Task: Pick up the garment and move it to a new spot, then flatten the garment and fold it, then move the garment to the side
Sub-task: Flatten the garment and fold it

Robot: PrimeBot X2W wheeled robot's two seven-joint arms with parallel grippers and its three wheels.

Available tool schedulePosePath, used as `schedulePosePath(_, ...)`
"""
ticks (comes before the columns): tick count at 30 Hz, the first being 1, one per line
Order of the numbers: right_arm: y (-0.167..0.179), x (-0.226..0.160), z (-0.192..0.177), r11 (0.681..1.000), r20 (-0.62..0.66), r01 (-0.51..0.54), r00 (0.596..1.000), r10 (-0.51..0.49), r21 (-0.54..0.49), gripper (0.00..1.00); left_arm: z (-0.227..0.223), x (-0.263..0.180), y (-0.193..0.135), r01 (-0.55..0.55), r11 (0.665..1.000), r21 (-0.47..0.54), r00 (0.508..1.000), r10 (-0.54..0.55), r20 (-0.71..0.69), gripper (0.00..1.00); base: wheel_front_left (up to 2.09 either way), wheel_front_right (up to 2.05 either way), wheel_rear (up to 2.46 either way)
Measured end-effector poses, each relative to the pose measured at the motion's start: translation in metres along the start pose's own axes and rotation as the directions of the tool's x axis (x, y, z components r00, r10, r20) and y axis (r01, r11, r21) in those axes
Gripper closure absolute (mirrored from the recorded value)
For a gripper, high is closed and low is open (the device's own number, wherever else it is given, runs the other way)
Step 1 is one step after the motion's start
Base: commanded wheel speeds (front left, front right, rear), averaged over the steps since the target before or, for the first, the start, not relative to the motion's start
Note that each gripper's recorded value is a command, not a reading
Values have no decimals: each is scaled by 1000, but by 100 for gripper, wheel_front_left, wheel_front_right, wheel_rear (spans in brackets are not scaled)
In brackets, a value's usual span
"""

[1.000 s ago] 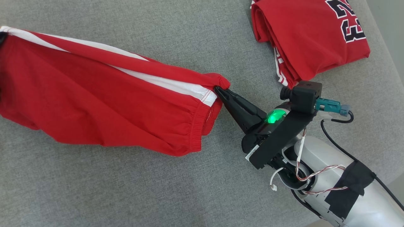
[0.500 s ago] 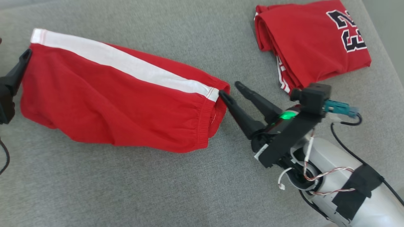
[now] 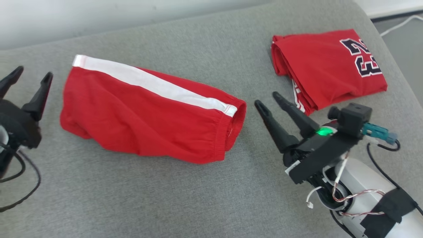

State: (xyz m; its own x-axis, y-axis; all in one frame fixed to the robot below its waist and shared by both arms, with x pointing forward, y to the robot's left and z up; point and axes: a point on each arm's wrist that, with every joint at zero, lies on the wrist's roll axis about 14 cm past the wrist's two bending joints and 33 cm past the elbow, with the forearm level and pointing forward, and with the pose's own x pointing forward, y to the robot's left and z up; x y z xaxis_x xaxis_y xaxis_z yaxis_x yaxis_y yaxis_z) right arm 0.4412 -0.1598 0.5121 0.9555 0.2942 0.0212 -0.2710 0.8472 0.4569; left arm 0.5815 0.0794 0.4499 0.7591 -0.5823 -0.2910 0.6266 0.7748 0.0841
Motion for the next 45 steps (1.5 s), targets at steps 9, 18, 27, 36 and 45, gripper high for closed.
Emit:
schedulePosePath(9, -34, -30, 22, 959, 91, 122, 991, -102, -255, 0, 15, -30, -11, -66, 995, -71, 993, 72, 90, 0, 0, 0, 0)
schedulePosePath(18, -23, -53, 25, 934, 140, 190, 978, -154, -301, 0, -16, -38, -32, -65, 990, -128, 997, 71, 42, 0, 0, 0, 0)
schedulePosePath(27, -14, -59, 35, 929, 143, 200, 976, -162, -313, 0, -43, -33, -42, -73, 980, -185, 997, 68, -31, 0, 0, 0, 0)
schedulePosePath(36, -16, -68, 39, 922, 145, 222, 972, -184, -317, 0, -64, -22, -62, -52, 972, -231, 995, 31, -93, 0, 0, 0, 0)
schedulePosePath(45, -19, -73, 42, 917, 143, 236, 969, -199, -322, 0, -74, -18, -70, -35, 970, -240, 989, -1, -150, 0, 0, 0, 0)
